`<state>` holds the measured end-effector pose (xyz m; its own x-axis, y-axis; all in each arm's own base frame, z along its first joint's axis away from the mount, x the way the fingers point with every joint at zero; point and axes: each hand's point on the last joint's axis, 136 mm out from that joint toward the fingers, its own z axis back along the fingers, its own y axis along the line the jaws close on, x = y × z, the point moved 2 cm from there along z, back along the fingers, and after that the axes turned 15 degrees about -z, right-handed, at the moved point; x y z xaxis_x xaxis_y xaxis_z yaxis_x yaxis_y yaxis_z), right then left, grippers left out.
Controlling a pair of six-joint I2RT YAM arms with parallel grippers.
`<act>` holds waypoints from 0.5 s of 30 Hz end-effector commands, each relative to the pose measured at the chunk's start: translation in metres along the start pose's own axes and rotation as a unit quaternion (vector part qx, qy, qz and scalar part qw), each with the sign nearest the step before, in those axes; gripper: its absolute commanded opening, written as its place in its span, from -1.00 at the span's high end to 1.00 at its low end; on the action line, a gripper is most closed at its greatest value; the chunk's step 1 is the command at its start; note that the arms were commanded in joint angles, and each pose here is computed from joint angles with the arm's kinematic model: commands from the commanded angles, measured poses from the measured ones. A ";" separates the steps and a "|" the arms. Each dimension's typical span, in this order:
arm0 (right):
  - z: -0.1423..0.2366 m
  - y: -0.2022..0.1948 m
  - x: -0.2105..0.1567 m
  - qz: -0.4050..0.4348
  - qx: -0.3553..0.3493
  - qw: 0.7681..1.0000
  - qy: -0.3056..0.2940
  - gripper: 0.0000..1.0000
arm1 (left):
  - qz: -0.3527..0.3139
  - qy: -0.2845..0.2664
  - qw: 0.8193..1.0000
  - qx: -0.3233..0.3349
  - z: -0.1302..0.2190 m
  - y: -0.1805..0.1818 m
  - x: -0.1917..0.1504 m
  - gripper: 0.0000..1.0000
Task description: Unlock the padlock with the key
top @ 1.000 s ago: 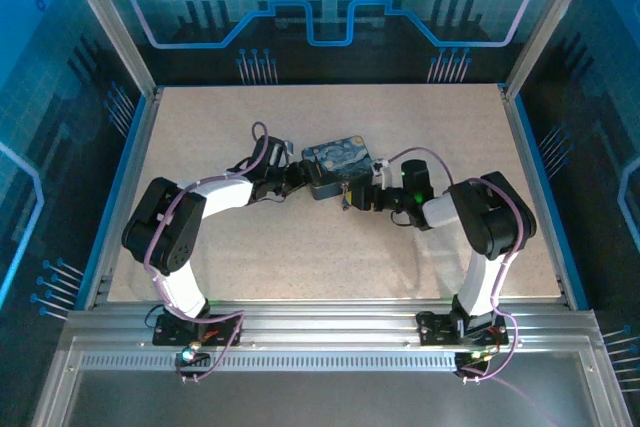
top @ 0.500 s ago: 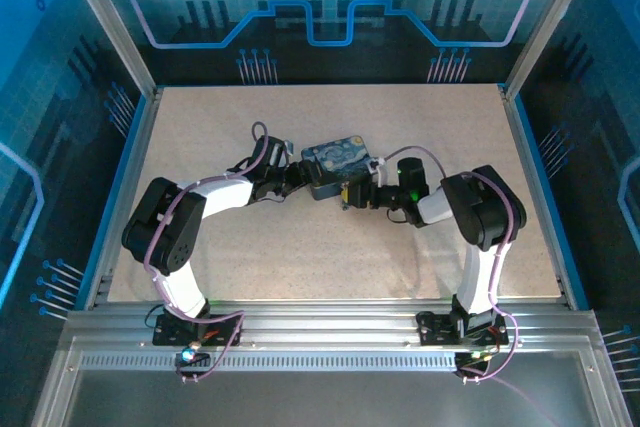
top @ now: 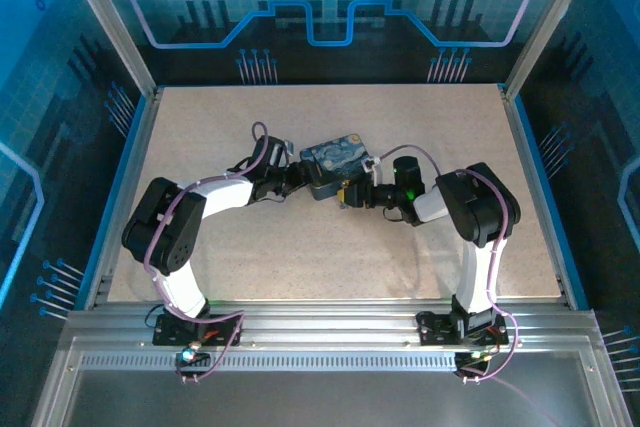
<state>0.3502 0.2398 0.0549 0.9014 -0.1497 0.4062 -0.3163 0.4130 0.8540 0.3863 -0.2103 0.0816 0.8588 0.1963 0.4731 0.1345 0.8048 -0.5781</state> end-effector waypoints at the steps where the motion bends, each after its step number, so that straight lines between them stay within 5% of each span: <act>1: -0.003 0.003 -0.003 0.003 0.009 1.000 0.007 -0.04 | 0.018 0.039 0.999 0.031 -0.002 0.015 -0.026 -0.30; 15: 0.001 -0.003 -0.006 -0.001 -0.005 1.000 0.006 0.28 | 0.018 0.038 0.999 0.032 -0.001 0.015 -0.026 -0.29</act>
<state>0.3501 0.2395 0.0542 0.9019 -0.1503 0.4049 -0.3140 0.4155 0.8537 0.3863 -0.2103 0.0816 0.8588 0.1963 0.4731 0.1345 0.8048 -0.5781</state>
